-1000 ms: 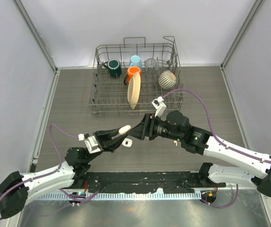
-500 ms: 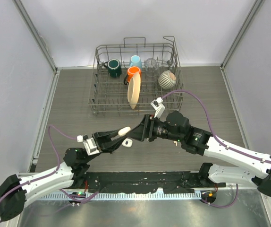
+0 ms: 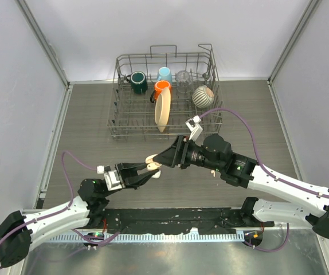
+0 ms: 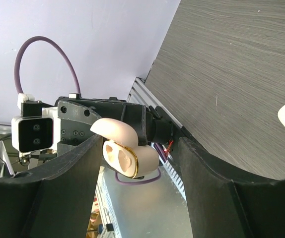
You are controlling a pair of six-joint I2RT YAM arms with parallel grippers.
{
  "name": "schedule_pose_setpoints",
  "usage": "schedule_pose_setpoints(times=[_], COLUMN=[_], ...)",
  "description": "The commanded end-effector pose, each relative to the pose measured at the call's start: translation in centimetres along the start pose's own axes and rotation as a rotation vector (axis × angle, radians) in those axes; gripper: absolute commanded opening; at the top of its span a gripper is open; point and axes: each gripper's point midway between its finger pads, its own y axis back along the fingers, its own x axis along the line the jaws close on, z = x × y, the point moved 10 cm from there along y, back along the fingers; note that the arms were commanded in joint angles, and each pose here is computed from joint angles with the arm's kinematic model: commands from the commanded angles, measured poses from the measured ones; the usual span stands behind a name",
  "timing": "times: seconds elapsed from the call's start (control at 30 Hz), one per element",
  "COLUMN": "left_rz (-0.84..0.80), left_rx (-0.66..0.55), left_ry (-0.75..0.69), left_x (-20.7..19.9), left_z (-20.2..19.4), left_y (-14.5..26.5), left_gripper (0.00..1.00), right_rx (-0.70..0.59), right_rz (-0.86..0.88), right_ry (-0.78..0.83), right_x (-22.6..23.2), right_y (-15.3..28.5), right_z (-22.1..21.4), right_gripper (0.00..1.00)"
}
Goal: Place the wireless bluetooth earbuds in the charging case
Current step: Open the charging case, then pick up the earbud from the center of the board.
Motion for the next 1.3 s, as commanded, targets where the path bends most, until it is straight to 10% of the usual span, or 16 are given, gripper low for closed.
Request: schedule_pose_setpoints(times=[0.0, 0.63, 1.27], left_rz=[-0.036, 0.135, 0.112], left_rx=[-0.062, -0.062, -0.058], left_ry=[-0.036, -0.044, -0.109], left_x=[0.0, 1.2, 0.9], left_z=[1.5, 1.2, 1.0], left_y=[-0.8, -0.3, 0.5], left_gripper=[0.00, 0.00, 0.00], right_rx=[-0.101, -0.067, -0.504], right_rz=[0.059, 0.120, -0.686], right_ry=[-0.005, 0.049, 0.030], right_x=[1.4, 2.2, -6.4], right_y=[0.2, 2.9, 9.8], right_z=[1.6, 1.5, 2.6], right_gripper=[0.68, 0.68, 0.86])
